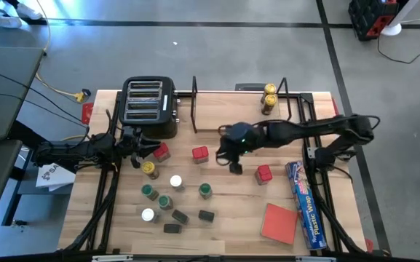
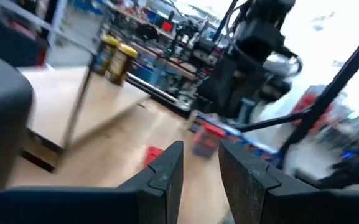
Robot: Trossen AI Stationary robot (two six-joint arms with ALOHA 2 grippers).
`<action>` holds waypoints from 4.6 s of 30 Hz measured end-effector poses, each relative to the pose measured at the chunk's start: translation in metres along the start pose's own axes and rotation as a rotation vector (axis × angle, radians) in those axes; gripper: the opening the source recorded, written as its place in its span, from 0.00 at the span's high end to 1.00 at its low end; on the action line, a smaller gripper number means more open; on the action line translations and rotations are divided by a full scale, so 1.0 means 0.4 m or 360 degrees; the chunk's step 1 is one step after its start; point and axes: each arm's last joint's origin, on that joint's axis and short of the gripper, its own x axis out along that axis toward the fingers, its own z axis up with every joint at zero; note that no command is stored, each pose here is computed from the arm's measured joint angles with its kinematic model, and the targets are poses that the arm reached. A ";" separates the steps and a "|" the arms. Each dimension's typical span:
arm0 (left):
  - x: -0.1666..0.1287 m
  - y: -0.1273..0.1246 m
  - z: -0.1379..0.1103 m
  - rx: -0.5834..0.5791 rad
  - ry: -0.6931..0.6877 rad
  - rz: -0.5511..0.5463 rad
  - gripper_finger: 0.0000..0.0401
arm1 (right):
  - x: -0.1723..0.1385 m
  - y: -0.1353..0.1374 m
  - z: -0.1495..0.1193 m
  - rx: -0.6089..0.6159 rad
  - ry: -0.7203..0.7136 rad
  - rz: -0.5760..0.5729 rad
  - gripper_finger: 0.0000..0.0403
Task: Shelf spices
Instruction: Put the yellow seasoning bottle on the shelf aligned with the other yellow seasoning bottles
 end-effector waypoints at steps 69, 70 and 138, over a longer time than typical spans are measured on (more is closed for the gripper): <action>0.255 -0.177 -0.001 0.0774 0.1542 0.0563 0.70 | 0.124 -0.050 0.050 -0.0285 -0.0290 -0.0027 0.53; 0.248 -0.178 0.007 0.0759 0.1532 0.0565 0.70 | 0.136 -0.051 0.051 -0.0295 -0.0320 -0.0027 0.53; 0.095 -0.203 0.099 0.0616 0.1183 0.0796 0.70 | -0.110 -0.219 0.040 0.0352 0.0386 -0.0634 0.48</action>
